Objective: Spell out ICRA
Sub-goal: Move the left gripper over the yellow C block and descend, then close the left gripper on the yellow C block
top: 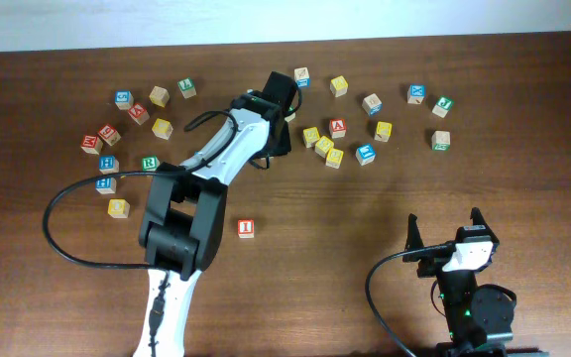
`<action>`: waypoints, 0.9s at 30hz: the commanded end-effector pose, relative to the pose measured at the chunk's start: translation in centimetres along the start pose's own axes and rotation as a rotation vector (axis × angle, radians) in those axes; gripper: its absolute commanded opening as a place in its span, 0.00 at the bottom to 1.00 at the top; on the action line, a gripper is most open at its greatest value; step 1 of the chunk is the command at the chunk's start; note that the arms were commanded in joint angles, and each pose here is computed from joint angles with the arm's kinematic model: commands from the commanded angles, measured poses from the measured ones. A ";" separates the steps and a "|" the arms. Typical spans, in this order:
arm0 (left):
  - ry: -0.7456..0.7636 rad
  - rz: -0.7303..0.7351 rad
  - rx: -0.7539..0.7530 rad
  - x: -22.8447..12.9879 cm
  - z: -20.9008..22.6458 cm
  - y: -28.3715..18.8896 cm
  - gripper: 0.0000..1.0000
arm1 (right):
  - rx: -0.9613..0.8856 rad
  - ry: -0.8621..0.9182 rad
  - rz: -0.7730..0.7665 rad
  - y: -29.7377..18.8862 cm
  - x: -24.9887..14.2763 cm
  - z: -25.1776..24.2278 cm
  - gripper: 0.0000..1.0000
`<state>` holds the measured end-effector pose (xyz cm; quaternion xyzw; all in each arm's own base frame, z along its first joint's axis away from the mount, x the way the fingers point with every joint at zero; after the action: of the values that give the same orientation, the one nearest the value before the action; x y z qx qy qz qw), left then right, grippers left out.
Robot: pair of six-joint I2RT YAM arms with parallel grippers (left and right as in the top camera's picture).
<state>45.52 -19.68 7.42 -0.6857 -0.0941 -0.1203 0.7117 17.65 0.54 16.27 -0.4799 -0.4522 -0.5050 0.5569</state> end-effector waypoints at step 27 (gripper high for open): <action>-0.013 0.008 -0.008 0.7 0.5 -1.5 0.27 | -0.005 -0.003 0.003 0.0 -0.2 -0.1 0.98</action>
<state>45.29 -19.43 7.92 -0.6861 -0.0844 -0.1100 0.7141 17.65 0.54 16.28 -0.4798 -0.4523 -0.5051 0.5569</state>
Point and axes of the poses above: each gripper's point midway between its finger pads, its own y axis out along the fingers, its own z axis along the line the jaws close on, x = y × z, the point moved 7 cm from there along -y, back along the fingers, and after that the axes turned 8 degrees about y, right-handed, at the moved point
